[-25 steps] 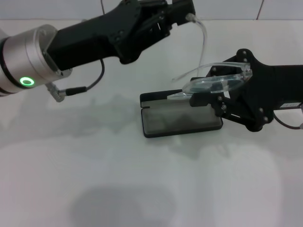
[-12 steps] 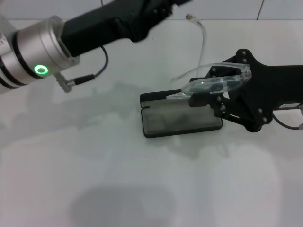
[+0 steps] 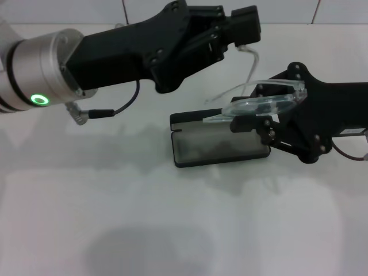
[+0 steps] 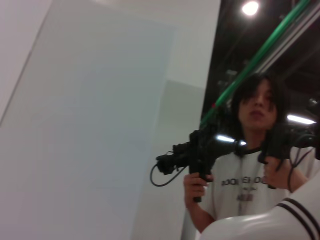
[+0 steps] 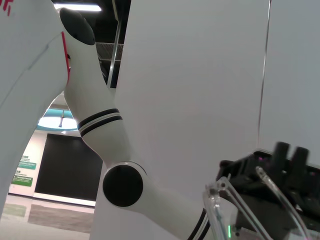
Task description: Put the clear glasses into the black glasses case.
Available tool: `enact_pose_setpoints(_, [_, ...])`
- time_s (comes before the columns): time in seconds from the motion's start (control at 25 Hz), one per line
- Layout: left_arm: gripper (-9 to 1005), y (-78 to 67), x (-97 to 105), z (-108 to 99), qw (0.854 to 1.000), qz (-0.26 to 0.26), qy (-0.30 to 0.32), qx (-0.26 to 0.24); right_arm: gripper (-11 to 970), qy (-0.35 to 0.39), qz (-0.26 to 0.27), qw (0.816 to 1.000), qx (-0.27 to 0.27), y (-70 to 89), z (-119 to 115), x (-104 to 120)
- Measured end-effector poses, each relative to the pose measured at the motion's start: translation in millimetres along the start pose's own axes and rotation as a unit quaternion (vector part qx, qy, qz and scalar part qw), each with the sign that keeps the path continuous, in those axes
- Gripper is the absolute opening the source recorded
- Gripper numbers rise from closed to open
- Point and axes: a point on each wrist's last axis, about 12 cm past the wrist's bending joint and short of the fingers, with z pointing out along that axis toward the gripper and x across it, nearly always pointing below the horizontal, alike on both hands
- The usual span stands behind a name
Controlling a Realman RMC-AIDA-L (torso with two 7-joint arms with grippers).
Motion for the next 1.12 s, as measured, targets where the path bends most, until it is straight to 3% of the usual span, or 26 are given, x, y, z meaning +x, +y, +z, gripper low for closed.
enact_pose_setpoints(1.12, [70, -8.9, 4.6, 2.6, 0.997, -0.01, 0.043, 0.057, 117, -0.006, -0.004, 1.0, -0.001, 2.1, 0.0, 0.0])
